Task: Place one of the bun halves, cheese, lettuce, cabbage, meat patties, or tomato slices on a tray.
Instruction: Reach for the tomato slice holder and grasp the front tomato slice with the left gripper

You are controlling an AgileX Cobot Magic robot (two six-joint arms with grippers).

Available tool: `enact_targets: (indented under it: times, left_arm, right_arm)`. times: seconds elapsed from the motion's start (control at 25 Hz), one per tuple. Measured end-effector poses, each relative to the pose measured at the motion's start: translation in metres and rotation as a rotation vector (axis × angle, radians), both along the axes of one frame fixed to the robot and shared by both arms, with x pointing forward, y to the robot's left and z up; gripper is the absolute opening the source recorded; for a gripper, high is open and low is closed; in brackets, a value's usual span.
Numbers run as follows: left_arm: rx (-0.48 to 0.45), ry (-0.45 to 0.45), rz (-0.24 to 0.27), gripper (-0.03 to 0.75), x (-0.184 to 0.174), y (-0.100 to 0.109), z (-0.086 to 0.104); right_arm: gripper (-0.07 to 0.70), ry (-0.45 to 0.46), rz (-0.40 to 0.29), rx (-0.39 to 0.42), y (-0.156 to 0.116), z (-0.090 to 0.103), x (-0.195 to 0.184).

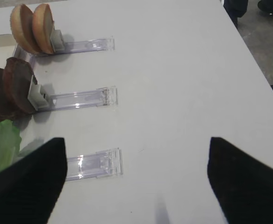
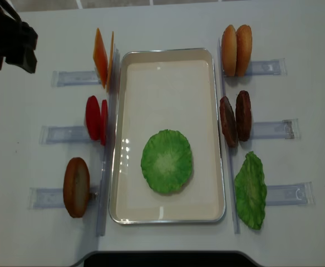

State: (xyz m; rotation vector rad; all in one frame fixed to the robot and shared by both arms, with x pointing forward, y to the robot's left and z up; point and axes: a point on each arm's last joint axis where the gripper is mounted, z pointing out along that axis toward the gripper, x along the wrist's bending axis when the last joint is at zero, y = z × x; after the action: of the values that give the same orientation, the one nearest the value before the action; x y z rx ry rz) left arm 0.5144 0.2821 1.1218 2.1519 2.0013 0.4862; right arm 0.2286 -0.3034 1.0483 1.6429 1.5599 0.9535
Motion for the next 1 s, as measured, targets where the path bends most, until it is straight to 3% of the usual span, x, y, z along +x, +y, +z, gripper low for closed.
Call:
enact_targets:
  times: [0.28,0.52,1.0]
  left_arm:
    - [-0.026,0.024,0.001,0.485,0.012,-0.004,-0.007]
    - [-0.078,0.057,0.04,0.475,0.018,-0.012,-0.016]
    - [-0.103,0.119,-0.009,0.475,0.012,-0.095,-0.038]
  right_arm:
    - [0.581,0.0,0.0,0.0,0.0,0.0,0.0]
    - [0.581,0.0,0.0,0.0,0.0,0.0,0.0]
    - [0.581,0.0,0.0,0.0,0.0,0.0,0.0]
